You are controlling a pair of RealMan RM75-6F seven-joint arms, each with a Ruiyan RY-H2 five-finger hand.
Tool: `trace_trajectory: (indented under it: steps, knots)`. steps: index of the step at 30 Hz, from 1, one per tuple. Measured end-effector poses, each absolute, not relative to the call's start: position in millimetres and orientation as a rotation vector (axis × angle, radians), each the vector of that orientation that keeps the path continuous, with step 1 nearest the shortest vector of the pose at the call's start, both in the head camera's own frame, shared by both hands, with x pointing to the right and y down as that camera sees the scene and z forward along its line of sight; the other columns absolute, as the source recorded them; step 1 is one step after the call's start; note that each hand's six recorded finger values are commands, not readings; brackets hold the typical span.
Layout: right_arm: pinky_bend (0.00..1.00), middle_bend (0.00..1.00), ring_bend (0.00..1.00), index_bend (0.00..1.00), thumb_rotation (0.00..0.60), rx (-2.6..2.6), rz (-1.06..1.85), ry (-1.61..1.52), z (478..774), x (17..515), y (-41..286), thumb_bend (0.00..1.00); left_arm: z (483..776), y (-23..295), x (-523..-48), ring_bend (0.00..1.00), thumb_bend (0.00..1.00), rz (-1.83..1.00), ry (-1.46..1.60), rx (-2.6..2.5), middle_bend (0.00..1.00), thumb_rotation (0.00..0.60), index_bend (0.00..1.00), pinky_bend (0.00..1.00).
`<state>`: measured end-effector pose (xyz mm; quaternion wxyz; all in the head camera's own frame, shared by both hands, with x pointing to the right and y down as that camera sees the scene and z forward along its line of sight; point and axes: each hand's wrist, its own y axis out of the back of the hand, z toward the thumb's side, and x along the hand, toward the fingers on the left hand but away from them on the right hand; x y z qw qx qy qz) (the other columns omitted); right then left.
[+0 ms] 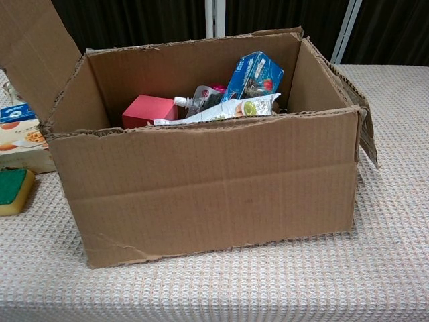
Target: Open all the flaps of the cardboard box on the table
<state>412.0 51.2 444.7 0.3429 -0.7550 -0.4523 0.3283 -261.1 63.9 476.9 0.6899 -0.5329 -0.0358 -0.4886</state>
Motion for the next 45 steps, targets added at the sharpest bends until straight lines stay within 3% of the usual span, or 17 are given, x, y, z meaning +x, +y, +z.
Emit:
trace_trajectory:
  steps: [11, 17, 28, 30, 36, 39, 45]
  knots:
    - [0.0, 0.05, 0.0, 0.0, 0.6, -1.966, 0.857, -1.167, 445.2, 407.0, 51.5, 0.78, 477.7, 73.6, -297.9, 0.14, 0.71, -1.16, -0.051, -1.211, 0.22, 0.6, 0.24, 0.3]
    - [0.0, 0.05, 0.0, 0.0, 0.6, -1.968, 0.856, -1.16, 445.2, 403.8, 53.1, 0.78, 481.4, 80.2, -319.7, 0.14, 0.71, -1.221, -0.047, -1.222, 0.27, 0.6, 0.25, 0.3]
    - [0.0, 0.05, 0.0, 0.0, 0.6, -1.947, 0.862, -1.161, 442.4, 409.1, 61.6, 0.78, 480.2, 78.3, -378.1, 0.14, 0.7, -1.395, 0.096, -1.227, 0.24, 0.6, 0.25, 0.3]
    - [0.0, 0.05, 0.0, 0.0, 0.6, -1.925, 0.873, -1.154, 442.7, 412.2, 66.1, 0.78, 477.9, 78.0, -386.2, 0.15, 0.63, -1.413, 0.19, -1.246, 0.24, 0.6, 0.24, 0.31]
    - [0.0, 0.0, 0.0, 0.0, 0.6, -1.718, 1.011, -1.115, 455.7, 434.2, 91.7, 0.77, 485.6, 102.2, -418.0, 0.15, 0.25, -1.432, 0.581, -1.343, 0.23, 0.6, 0.23, 0.31]
    - [0.0, 0.0, 0.0, 0.0, 0.6, -1.587, 1.111, -1.103, 470.1, 448.2, 112.3, 0.74, 505.9, 130.7, -437.6, 0.15, 0.18, -1.454, 0.751, -1.4, 0.23, 0.6, 0.22, 0.31]
    - [0.0, 0.0, 0.0, 0.0, 0.6, -1.41, 1.311, -1.204, 523.3, 474.1, 183.9, 0.68, 540.2, 186.5, -472.3, 0.15, 0.12, -1.491, 0.939, -1.449, 0.22, 0.6, 0.22, 0.31]
